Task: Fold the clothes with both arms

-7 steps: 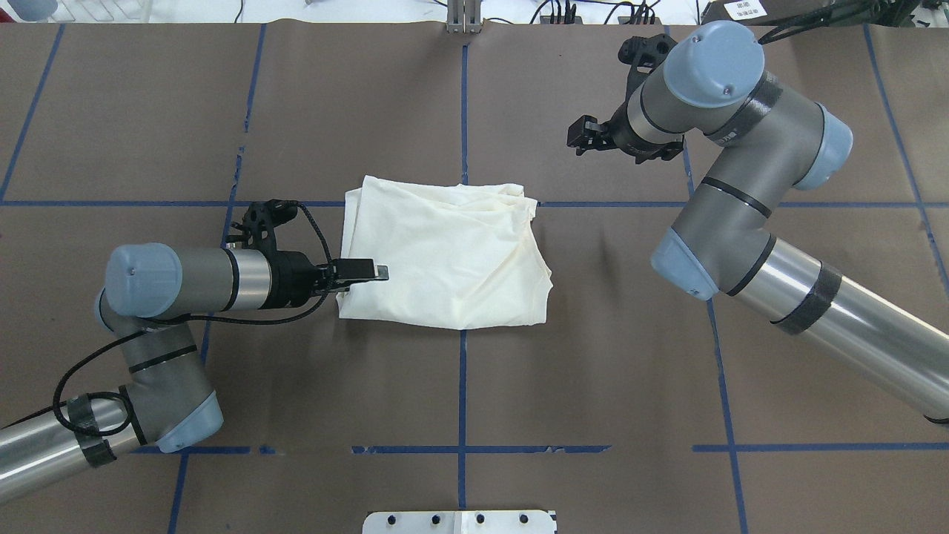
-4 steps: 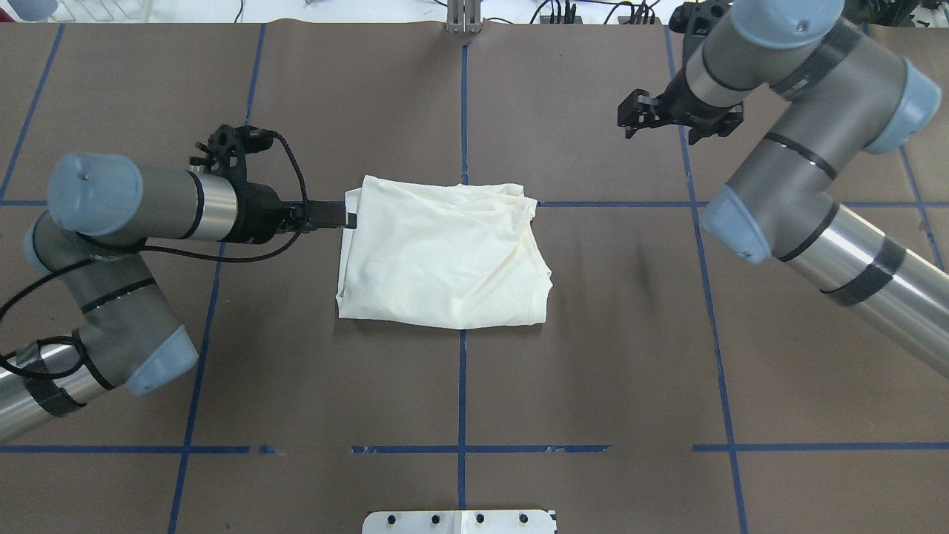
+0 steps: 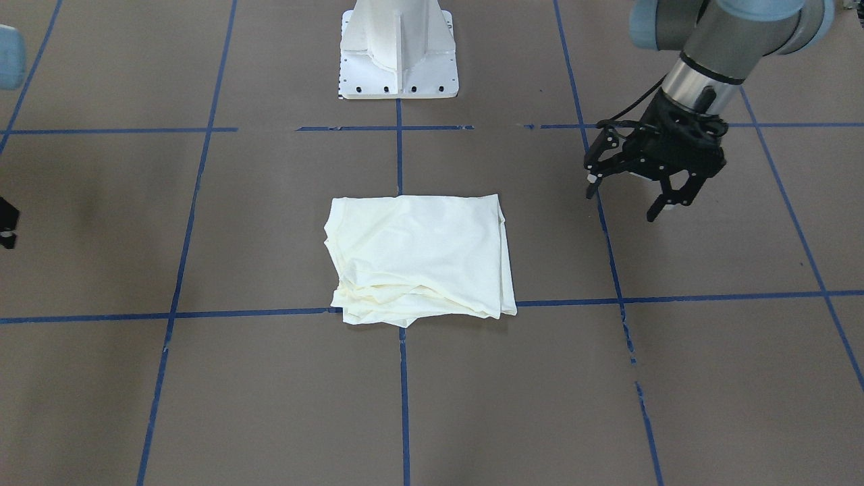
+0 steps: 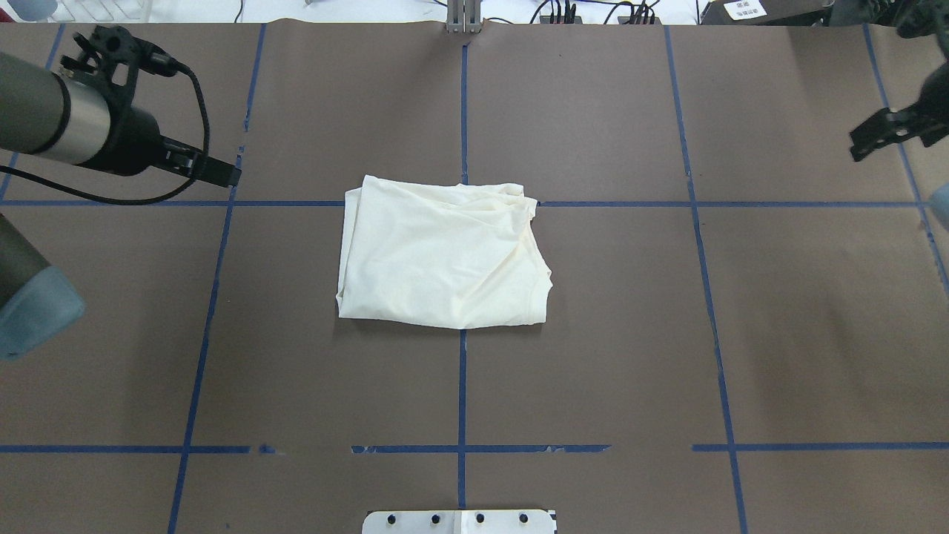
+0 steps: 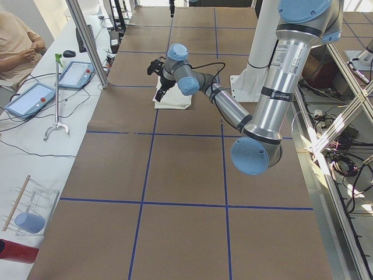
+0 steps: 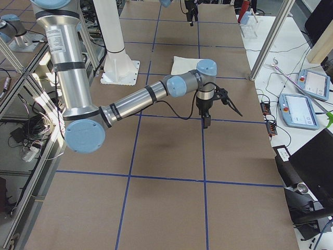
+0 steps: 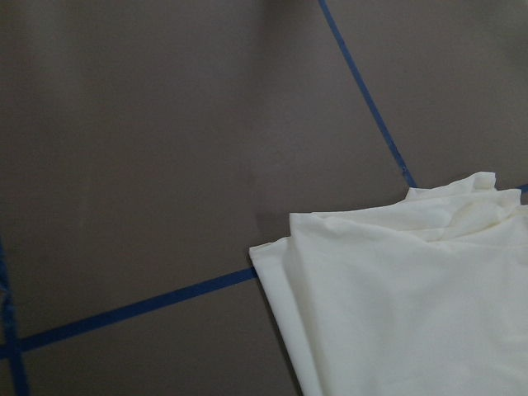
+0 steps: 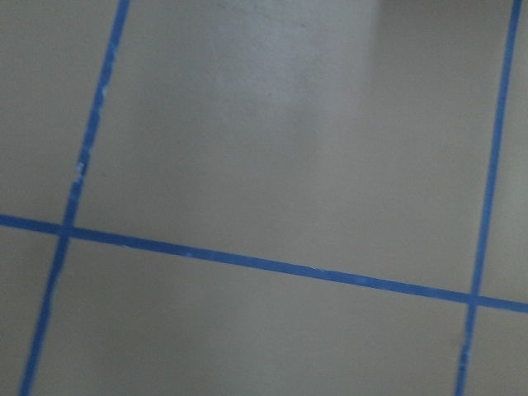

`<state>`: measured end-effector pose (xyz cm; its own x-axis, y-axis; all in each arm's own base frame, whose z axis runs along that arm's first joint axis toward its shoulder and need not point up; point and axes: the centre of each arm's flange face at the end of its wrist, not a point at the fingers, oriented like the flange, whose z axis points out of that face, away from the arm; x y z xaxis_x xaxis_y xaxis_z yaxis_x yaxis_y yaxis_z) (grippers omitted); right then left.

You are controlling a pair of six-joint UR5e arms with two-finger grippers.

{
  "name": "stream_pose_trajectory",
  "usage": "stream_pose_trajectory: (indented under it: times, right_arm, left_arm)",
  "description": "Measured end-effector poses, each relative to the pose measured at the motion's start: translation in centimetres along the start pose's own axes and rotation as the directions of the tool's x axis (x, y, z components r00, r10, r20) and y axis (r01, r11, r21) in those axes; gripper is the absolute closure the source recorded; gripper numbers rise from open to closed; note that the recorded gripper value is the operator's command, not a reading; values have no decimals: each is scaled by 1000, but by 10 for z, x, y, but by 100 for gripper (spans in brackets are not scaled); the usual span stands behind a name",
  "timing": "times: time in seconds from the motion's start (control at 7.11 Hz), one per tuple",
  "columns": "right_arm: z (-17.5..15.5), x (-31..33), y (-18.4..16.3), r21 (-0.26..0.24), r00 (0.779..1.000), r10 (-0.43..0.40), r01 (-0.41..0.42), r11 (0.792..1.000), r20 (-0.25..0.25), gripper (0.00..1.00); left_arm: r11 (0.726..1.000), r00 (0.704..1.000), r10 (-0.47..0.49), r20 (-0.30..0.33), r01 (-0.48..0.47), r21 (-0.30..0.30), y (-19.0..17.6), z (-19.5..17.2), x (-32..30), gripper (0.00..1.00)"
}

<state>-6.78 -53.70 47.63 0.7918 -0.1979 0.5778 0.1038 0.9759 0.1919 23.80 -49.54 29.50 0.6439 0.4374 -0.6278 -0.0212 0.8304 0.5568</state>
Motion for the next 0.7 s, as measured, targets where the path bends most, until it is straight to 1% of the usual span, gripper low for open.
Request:
stream_pose_trajectory:
  times: [0.14,0.28,0.42,0.56,0.7]
  right_arm:
    - [7,76,38,-35,999,-38,39,999,18,0]
    - [22,136,80,-74,999,-34,36,997,31,0]
    - [37,183,121,-110,1000,14,-11,994,28,0]
    - [48,213,157,-138,997,77,-72,988,26,0]
    - [56,228,185,-159,992,125,-119,980,29,0]
  left_arm:
    - [996,994,85,69,-83,-28,4,-25,-49,0]
    - [991,987,126,102,-121,-58,16,-49,-103,0]
    - [992,989,99,112,-90,-84,36,-68,-153,0]
    - [992,993,34,111,-20,-123,63,-71,-194,0]
    - [984,993,-46,106,64,-168,92,-66,-233,0]
